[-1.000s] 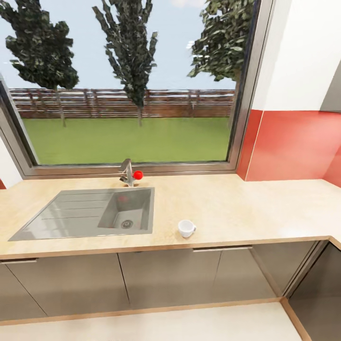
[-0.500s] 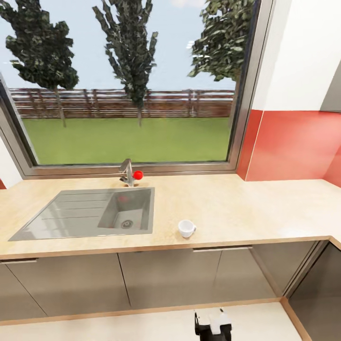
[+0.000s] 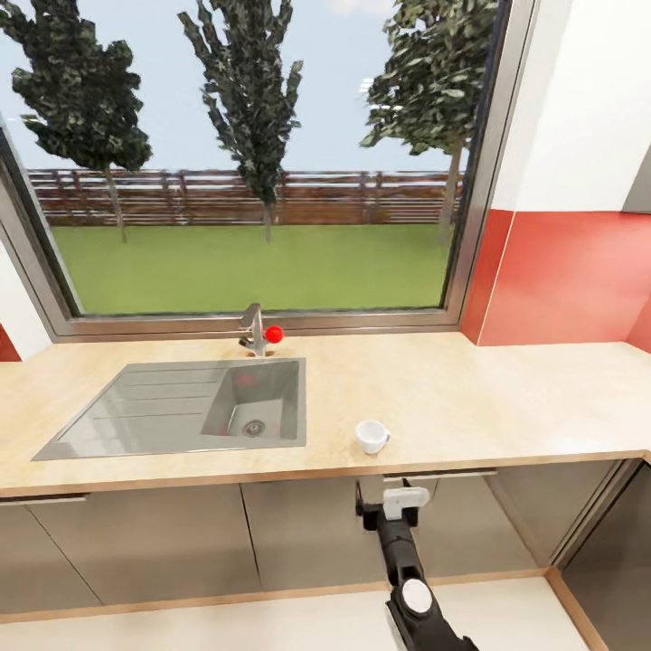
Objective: Set up a coffee station on the kitchen countertop: keep the coffee maker on the countertop, move the bottle of coffee from the kitchen shelf to the counter next to the coffee maker, place a paper coffee filter on top of the coffee maker, put the saucer next to the coffee maker with the coffee cup on the saucer, and place the electric kettle next to the coffee maker.
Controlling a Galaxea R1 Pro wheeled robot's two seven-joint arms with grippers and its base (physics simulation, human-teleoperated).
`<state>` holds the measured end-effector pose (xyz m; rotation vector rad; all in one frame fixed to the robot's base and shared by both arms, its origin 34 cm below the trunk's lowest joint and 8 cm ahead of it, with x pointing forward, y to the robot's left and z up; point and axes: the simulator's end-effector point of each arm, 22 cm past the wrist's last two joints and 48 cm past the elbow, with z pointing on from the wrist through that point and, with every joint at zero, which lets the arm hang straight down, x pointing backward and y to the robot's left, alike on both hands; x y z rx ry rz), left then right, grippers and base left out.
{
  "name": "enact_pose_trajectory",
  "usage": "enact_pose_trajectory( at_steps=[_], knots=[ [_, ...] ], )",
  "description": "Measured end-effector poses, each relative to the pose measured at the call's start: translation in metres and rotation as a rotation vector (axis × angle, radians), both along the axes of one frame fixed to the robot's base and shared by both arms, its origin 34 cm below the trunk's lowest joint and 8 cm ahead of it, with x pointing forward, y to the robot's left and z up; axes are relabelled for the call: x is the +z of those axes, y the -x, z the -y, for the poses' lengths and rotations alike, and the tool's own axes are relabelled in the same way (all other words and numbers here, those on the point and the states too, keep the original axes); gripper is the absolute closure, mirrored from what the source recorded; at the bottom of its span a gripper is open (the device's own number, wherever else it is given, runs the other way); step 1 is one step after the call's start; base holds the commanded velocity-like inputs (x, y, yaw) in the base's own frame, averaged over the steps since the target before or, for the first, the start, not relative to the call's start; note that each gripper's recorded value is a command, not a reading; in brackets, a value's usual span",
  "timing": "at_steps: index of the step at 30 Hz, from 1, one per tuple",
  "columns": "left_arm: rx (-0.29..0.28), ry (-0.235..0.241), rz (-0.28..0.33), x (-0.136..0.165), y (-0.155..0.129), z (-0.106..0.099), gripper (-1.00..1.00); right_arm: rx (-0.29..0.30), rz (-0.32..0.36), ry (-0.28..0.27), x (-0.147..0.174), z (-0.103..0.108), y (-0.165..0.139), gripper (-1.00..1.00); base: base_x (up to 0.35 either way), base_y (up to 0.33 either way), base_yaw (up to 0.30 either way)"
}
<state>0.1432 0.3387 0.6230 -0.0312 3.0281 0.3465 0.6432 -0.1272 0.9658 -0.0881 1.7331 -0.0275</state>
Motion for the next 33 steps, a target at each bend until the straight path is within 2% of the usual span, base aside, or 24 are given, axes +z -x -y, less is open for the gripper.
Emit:
enact_pose_trajectory(
  at_steps=[1, 5, 8, 11, 13, 15, 16, 18, 20, 29, 30, 33],
  knots=[
    [-0.001, 0.001, -0.001, 0.000, 0.001, 0.000, -1.00, -0.006, 0.017, 0.008, 0.020, 0.002, -0.018, -1.00, 0.000, 0.002, 0.000],
    [-0.004, 0.003, -0.001, 0.000, 0.001, 0.002, -1.00, -0.018, 0.098, 0.006, 0.070, 0.005, -0.048, -1.00, 0.000, 0.000, 0.000],
    [-0.007, 0.006, 0.003, 0.000, -0.001, 0.004, -1.00, -0.046, 0.073, 0.035, 0.114, 0.014, -0.078, -1.00, 0.000, 0.000, 0.000],
    [-0.010, 0.008, 0.002, -0.001, 0.000, 0.005, -1.00, -0.058, 0.085, 0.048, 0.144, 0.018, -0.096, -1.00, 0.000, 0.000, 0.000],
    [-0.011, 0.011, -0.001, -0.001, 0.001, 0.008, -1.00, -0.070, 0.068, 0.057, 0.161, 0.023, -0.110, -1.00, 0.000, 0.000, 0.000],
    [-0.011, 0.014, -0.008, -0.001, 0.004, 0.009, -1.00, -0.084, 0.030, 0.038, 0.161, 0.029, -0.114, -1.00, 0.000, 0.000, 0.000],
    [-0.011, 0.015, -0.013, -0.001, 0.006, 0.010, -1.00, -0.094, -0.007, 0.013, 0.158, 0.033, -0.115, -1.00, 0.000, 0.000, 0.000],
    [-0.011, 0.017, -0.025, -0.001, 0.011, 0.011, -1.00, -0.098, -0.136, -0.072, 0.140, 0.035, -0.116, -1.00, 0.000, 0.000, 0.000],
    [-0.011, 0.016, -0.032, -0.001, 0.014, 0.010, -1.00, -0.094, -0.176, -0.095, 0.133, 0.034, -0.114, -1.00, 0.000, 0.000, 0.000],
    [-0.010, 0.021, -0.042, -0.002, 0.018, 0.010, -1.00, -0.087, -0.208, -0.107, 0.126, 0.032, -0.113, -1.00, 0.000, 0.000, 0.000],
    [-0.009, 0.011, -0.049, -0.001, 0.023, 0.005, -1.00, -0.085, -0.215, -0.114, 0.123, 0.032, -0.113, -1.00, 0.000, 0.000, 0.000],
    [-0.012, 0.015, -0.050, -0.001, 0.024, 0.006, -1.00, -0.101, -0.236, -0.116, 0.114, 0.038, -0.112, -1.00, 0.000, 0.000, 0.000]
  ],
)
